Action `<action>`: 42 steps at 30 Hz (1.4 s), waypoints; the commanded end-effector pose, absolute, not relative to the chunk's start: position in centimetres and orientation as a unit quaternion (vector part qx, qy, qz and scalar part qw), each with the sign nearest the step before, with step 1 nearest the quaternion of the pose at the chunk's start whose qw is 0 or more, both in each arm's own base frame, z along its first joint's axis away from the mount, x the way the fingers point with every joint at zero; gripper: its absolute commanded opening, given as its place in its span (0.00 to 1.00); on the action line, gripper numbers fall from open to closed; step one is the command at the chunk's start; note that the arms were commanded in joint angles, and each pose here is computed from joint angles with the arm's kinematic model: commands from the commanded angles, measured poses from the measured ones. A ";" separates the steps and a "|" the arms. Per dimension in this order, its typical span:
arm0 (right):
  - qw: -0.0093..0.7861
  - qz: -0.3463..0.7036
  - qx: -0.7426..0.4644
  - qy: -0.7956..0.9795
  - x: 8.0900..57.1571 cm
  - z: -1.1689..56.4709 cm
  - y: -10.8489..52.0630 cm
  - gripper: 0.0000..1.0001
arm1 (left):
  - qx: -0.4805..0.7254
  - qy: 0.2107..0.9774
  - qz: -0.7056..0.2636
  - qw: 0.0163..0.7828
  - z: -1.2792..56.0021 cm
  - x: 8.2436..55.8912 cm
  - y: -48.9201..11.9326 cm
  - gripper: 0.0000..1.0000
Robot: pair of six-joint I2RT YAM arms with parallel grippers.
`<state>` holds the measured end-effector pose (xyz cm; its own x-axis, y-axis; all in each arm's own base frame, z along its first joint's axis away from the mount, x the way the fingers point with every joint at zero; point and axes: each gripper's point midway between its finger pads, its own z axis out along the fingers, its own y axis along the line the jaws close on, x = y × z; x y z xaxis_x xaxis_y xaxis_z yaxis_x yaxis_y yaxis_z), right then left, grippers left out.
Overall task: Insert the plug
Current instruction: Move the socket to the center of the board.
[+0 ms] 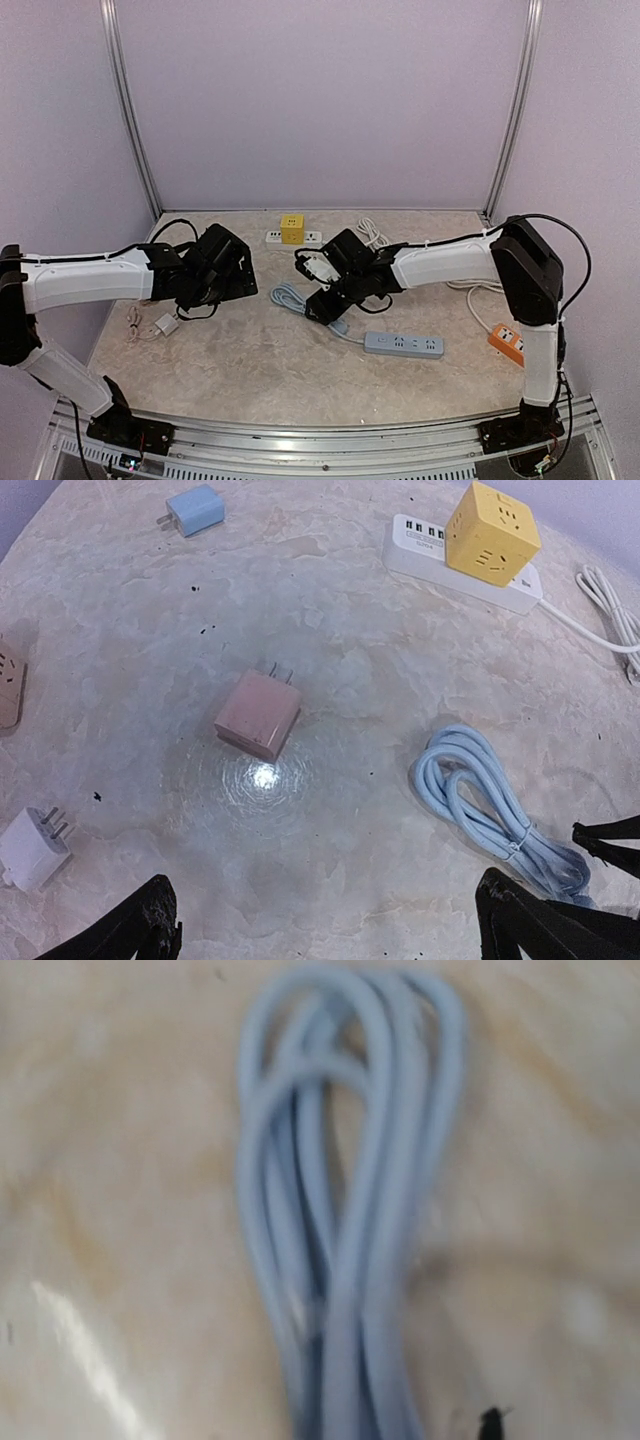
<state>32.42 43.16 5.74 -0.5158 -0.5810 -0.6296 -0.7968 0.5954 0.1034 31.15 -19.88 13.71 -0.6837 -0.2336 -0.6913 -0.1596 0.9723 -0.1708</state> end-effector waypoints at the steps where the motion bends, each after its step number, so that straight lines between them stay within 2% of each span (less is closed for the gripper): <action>1: 0.303 0.174 -0.384 0.855 31.1 9.4 39.9 0.65 | -0.108 0.915 -0.054 0.384 13.8 31.1 -19.6 0.99; 6: 0.293 0.144 -0.340 0.882 28.6 10.0 34.7 0.66 | -0.089 0.917 -0.064 0.384 13.7 31.2 -20.3 0.99; 11: 0.284 0.116 -0.284 0.909 26.0 10.0 29.5 0.67 | -0.018 0.917 -0.079 0.390 14.4 32.1 -23.1 0.99; 15: 0.294 0.101 -0.212 0.926 25.0 10.6 26.0 0.67 | 0.006 0.925 -0.053 0.376 14.2 33.9 -25.0 0.99; 24: 0.322 0.104 -0.041 0.940 22.6 10.1 19.5 0.67 | 0.056 0.930 -0.071 0.355 12.6 37.0 -32.3 0.99; 32: 0.302 0.113 -0.008 0.946 21.0 8.5 17.9 0.71 | 0.228 0.900 -0.073 0.364 10.2 36.6 -38.0 0.99; 42: 0.263 0.118 -0.017 0.957 19.8 5.8 18.3 0.71 | 0.452 0.818 -0.065 0.350 9.9 32.8 -38.9 0.99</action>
<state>20.48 18.07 7.07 -0.8404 0.0378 -0.5407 -0.0940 0.9722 0.2142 34.34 -38.05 8.17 -0.5381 0.5600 -0.6300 0.6351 0.7607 0.1337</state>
